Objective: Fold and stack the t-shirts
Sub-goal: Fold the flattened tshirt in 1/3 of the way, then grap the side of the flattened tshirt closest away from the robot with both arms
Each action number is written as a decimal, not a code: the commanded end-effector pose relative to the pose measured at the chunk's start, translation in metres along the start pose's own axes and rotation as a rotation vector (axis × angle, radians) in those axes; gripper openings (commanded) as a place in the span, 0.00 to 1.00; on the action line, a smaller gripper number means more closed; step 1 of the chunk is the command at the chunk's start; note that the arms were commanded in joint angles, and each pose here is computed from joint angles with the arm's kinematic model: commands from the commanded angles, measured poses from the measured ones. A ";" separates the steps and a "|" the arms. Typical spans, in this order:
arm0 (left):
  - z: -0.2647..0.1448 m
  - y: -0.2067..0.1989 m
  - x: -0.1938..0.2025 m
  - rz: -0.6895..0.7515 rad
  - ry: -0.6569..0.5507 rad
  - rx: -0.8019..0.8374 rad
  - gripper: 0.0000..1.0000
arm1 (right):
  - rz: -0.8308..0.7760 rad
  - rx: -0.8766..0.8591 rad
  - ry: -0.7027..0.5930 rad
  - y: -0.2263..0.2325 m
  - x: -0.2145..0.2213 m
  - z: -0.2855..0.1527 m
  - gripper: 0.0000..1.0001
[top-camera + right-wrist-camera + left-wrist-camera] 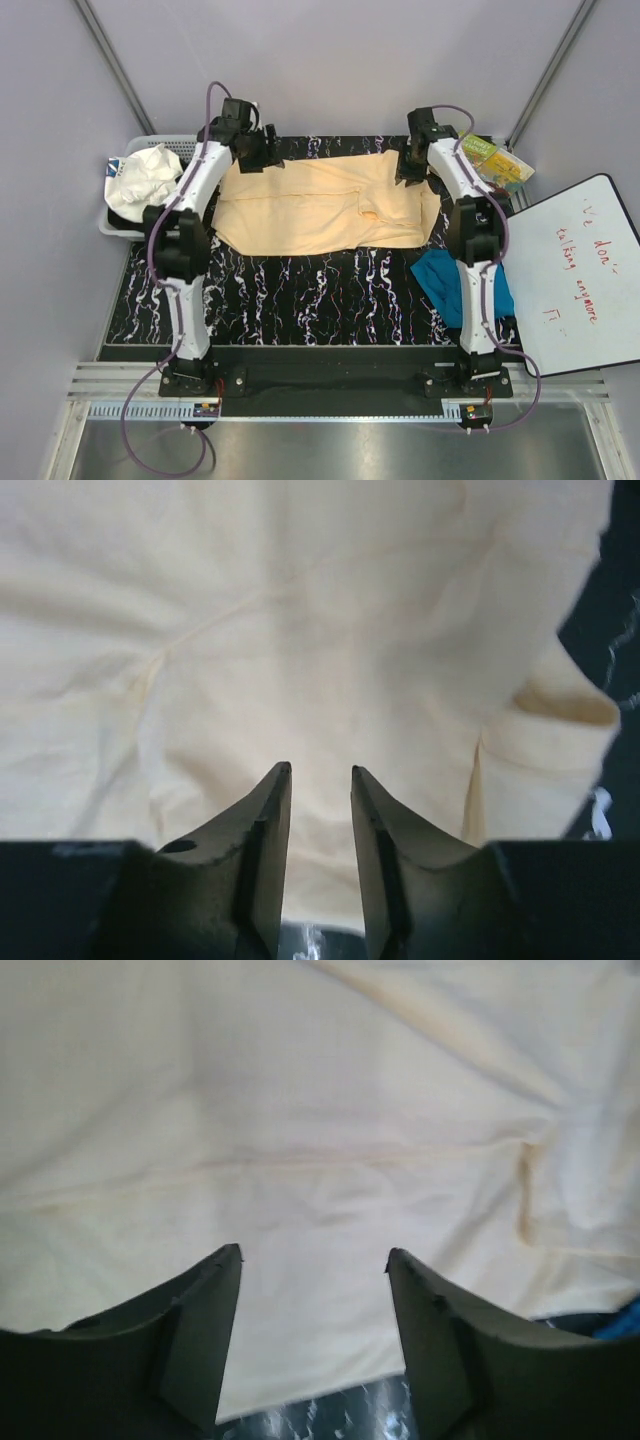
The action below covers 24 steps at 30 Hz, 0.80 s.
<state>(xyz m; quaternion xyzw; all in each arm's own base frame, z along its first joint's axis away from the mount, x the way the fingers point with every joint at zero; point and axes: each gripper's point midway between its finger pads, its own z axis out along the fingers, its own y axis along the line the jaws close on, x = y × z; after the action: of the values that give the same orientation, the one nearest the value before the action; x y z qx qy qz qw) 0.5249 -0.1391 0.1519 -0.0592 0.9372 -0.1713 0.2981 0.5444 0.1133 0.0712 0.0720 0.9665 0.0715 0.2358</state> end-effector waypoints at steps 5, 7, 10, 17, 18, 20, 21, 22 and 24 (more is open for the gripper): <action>-0.082 0.004 0.044 0.040 -0.026 0.003 0.99 | -0.170 -0.081 -0.067 0.029 0.065 -0.150 0.41; -0.076 0.022 0.077 0.016 0.044 -0.036 0.99 | -0.173 -0.101 0.004 0.029 0.104 -0.153 0.41; -0.077 0.042 0.111 -0.003 0.099 -0.093 0.99 | -0.171 -0.124 0.055 0.030 0.138 -0.159 0.40; -0.069 0.070 0.167 -0.084 0.209 -0.134 0.99 | -0.192 -0.007 0.140 0.014 0.199 -0.130 0.40; -0.068 0.073 0.171 -0.104 0.214 -0.136 0.99 | -0.191 0.036 0.141 0.008 0.199 -0.122 0.40; -0.063 0.083 0.180 -0.157 0.223 -0.153 0.99 | -0.187 0.087 0.132 0.003 0.197 -0.113 0.39; -0.062 0.089 0.181 -0.181 0.221 -0.165 0.99 | -0.196 0.129 0.129 -0.002 0.196 -0.105 0.39; -0.060 0.092 0.181 -0.198 0.217 -0.177 0.99 | -0.205 0.145 0.116 -0.003 0.192 -0.102 0.39; -0.057 0.101 0.185 -0.216 0.225 -0.211 0.98 | -0.224 0.210 0.093 -0.010 0.186 -0.089 0.38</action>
<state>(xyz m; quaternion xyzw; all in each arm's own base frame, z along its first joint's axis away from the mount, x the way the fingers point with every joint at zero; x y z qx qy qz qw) 0.3242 -0.0773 0.0538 -0.1346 0.9766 -0.1106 0.1260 0.3045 0.1377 0.0709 -0.0315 0.9901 0.0138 0.1362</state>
